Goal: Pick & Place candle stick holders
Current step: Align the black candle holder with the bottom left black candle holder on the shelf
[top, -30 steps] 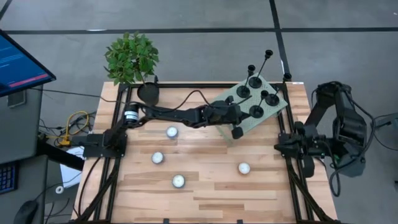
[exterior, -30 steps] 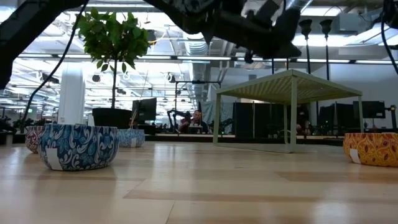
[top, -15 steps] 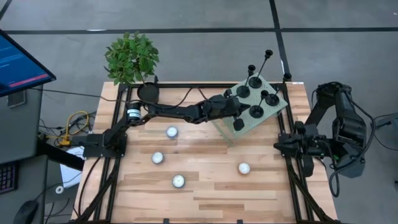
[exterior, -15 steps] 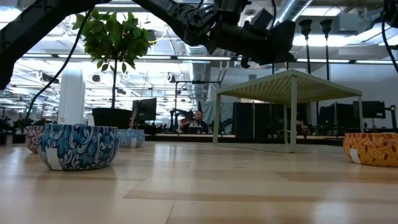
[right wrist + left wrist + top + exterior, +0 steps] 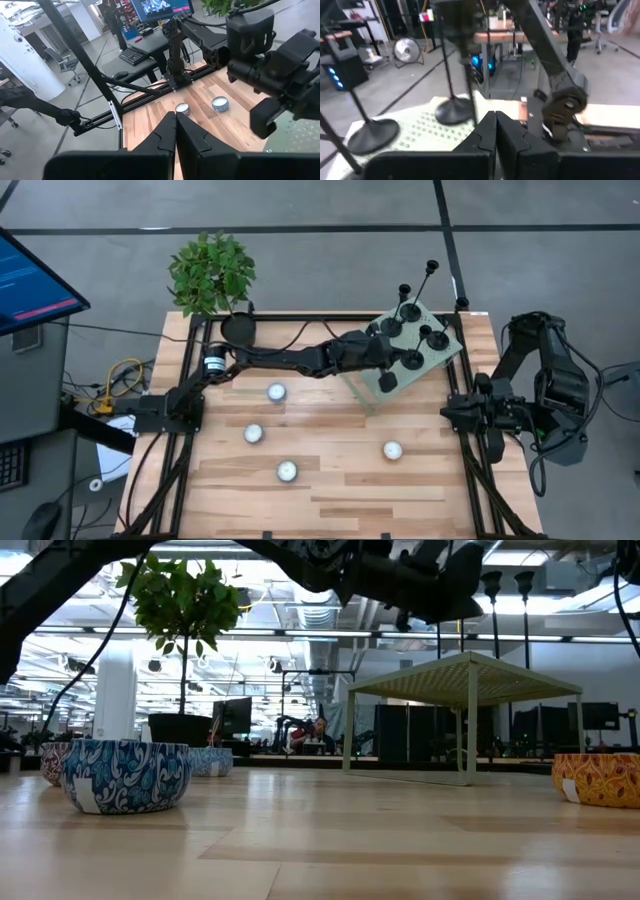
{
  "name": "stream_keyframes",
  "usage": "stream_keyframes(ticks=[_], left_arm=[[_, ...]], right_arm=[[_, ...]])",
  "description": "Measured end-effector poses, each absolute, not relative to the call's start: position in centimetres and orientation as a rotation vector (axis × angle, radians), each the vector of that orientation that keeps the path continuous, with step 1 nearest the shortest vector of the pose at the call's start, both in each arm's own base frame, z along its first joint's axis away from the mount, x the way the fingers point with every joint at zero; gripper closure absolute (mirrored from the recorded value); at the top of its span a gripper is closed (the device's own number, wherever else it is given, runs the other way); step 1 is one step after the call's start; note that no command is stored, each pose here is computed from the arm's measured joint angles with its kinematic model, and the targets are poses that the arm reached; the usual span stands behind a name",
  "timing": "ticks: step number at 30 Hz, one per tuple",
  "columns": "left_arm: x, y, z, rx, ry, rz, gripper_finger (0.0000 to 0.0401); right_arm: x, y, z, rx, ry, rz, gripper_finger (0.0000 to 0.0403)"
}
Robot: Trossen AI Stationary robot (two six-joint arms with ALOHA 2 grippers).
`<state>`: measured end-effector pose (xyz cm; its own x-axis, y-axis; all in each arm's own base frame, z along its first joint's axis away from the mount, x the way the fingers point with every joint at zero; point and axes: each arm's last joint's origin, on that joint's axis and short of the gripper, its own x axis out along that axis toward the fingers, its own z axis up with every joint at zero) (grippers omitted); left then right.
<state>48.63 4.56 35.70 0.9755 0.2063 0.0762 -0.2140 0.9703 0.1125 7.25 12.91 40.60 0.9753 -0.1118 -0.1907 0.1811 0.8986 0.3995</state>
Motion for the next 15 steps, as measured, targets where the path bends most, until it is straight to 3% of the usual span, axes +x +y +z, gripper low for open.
stream_keyframes(ticks=[15], left_arm=[[49.2, 4.8, 34.0, 0.120, 0.018, 0.205, 0.0399]], right_arm=[[7.1, 12.5, 40.8, 0.429, 0.147, -0.161, 0.0403]])
